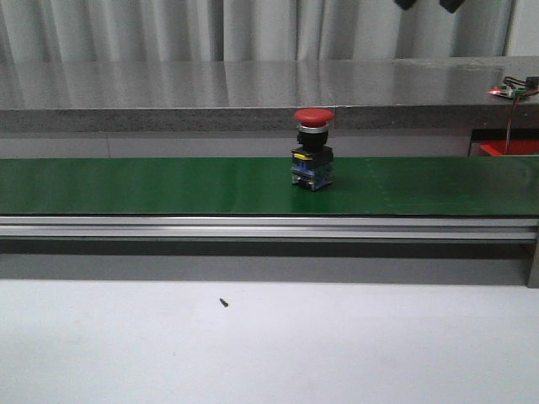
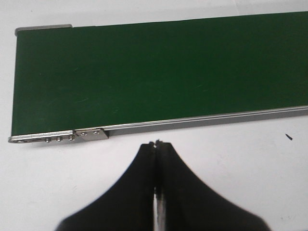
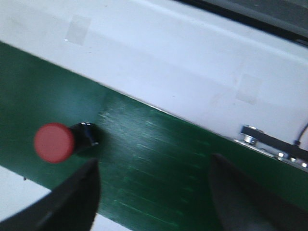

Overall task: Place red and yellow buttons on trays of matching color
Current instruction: 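Move the right gripper down over the second arriving red button, then grasp the red button with the right gripper and lift it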

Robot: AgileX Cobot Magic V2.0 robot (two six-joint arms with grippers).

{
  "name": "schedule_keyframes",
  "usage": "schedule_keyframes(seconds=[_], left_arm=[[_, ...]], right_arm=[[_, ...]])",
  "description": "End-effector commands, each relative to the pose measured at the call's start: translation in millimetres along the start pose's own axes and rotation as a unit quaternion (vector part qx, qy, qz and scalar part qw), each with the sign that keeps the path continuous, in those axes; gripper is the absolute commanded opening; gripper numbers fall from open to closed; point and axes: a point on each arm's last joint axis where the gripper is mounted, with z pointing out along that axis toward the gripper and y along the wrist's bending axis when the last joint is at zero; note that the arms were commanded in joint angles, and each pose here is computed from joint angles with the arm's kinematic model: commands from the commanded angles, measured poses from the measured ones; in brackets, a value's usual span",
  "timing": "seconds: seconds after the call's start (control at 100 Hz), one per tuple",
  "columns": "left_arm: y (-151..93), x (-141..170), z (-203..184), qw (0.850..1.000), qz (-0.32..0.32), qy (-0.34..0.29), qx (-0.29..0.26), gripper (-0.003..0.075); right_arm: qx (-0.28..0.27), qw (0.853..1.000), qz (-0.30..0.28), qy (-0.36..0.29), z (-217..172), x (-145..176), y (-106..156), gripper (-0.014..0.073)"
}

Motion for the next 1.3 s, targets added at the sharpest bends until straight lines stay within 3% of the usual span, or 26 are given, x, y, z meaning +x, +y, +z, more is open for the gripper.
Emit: schedule_keyframes(seconds=[0.0,0.36,0.59,0.97,1.18,1.29], left_arm=[[-4,-9,-12,0.999,0.002,-0.046,0.004,-0.002],[-5,-9,-12,0.999,0.001,-0.047,0.005,-0.002],[-5,-9,-12,0.999,0.001,-0.047,0.005,-0.002],[-5,-9,-12,0.999,-0.001,-0.047,0.007,-0.002],[-5,-9,-12,0.999,-0.001,-0.047,0.007,-0.002],[-5,-9,-12,0.999,-0.001,-0.047,0.007,-0.002]], right_arm=[[-0.018,0.999,-0.026,0.001,-32,6,20,0.0668],[-0.061,0.995,-0.062,0.057,2,18,61,0.0632],[-0.033,0.99,-0.062,0.124,37,43,52,0.0632],[-0.005,0.995,-0.066,0.079,70,42,44,0.0632],[0.005,0.992,-0.07,0.103,95,45,40,0.0631],[0.007,0.991,-0.072,0.115,100,47,39,0.0554]])
